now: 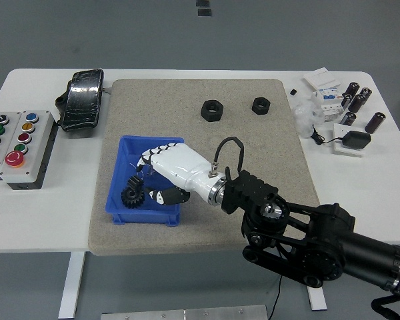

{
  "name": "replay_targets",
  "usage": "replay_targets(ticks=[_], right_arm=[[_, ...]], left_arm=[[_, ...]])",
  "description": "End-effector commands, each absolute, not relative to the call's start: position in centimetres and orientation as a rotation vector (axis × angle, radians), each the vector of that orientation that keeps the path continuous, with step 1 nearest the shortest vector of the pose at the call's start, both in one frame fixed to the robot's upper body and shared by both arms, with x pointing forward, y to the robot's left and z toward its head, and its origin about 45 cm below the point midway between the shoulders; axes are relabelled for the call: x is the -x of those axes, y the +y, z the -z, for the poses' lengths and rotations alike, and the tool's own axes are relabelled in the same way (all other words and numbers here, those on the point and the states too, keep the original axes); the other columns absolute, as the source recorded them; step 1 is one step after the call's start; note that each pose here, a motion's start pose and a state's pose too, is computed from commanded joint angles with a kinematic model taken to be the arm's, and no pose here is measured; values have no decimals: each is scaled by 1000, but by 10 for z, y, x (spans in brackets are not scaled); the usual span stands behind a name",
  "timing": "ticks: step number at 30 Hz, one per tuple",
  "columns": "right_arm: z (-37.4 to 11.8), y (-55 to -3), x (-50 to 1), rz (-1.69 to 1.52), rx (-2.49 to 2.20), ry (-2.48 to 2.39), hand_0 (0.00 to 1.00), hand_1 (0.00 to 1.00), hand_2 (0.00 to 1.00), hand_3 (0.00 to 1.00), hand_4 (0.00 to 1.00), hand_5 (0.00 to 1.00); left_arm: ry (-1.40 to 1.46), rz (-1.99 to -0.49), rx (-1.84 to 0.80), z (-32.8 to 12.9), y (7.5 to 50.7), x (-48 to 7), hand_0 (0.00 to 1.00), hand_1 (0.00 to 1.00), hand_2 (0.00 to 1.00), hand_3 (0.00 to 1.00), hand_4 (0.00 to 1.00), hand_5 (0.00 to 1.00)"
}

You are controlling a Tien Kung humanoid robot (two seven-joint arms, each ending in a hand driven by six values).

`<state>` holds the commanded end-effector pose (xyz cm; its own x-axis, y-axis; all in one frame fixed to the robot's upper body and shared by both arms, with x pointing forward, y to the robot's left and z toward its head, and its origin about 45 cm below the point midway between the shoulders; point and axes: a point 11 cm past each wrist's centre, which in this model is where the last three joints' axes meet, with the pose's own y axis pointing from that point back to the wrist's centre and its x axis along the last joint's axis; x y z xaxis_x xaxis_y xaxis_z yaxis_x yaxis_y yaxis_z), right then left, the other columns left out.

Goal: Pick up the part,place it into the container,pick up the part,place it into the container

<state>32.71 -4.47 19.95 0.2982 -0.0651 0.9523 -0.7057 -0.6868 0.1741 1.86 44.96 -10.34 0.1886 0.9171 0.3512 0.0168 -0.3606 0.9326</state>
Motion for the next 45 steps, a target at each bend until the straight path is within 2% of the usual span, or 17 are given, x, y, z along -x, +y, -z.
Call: replay_targets(ticks=[10, 11, 16, 18, 25, 28, 29, 34, 35, 40, 41, 45], right_arm=[[-214, -57, -337, -1305, -2095, -884, 717, 796, 785, 691, 655, 307], [-217, -62, -339, -1279, -2110, -929, 672, 754, 750, 683, 603, 279], [-224, -106, -358, -1124, -2115, -1190, 672, 754, 750, 683, 603, 279], [-223, -126, -366, -1079, -2080, -1266, 659, 729, 732, 680, 632, 301], [-199, -195, -378, -893, -1941, -1449, 665, 728, 732, 689, 644, 306], [-190, -212, -376, -851, -1896, -1484, 665, 728, 732, 689, 644, 306], [-187, -216, -375, -843, -1886, -1489, 670, 742, 749, 744, 662, 288], [-173, -225, -368, -843, -1825, -1460, 670, 742, 749, 744, 662, 288], [-170, -224, -367, -855, -1806, -1437, 751, 782, 776, 743, 667, 288], [-161, -220, -364, -913, -1729, -1346, 751, 782, 776, 743, 667, 288], [-159, -220, -364, -926, -1712, -1329, 796, 809, 789, 738, 669, 291], [-152, -223, -360, -960, -1653, -1275, 796, 809, 789, 738, 669, 291]], left_arm=[[912, -1299, -1592, 104, 449, -18, 654, 663, 641, 665, 708, 290], [913, -1299, -1592, 104, 448, -18, 655, 663, 642, 665, 709, 291], [917, -1299, -1593, 104, 448, -16, 655, 663, 642, 665, 709, 291], [919, -1300, -1595, 104, 449, -15, 655, 664, 641, 664, 708, 289], [919, -1305, -1593, 104, 449, -15, 655, 664, 642, 664, 708, 290], [920, -1303, -1594, 104, 449, -15, 655, 664, 642, 664, 708, 290], [920, -1303, -1594, 104, 449, -15, 654, 664, 642, 664, 708, 289], [918, -1302, -1600, 103, 450, -14, 654, 664, 642, 664, 708, 289], [918, -1302, -1602, 103, 451, -14, 655, 663, 642, 663, 708, 289], [909, -1303, -1604, 102, 454, -16, 655, 663, 642, 663, 708, 289], [908, -1302, -1605, 102, 455, -17, 655, 663, 642, 663, 708, 289], [902, -1300, -1608, 101, 456, -18, 655, 663, 642, 663, 708, 289]])
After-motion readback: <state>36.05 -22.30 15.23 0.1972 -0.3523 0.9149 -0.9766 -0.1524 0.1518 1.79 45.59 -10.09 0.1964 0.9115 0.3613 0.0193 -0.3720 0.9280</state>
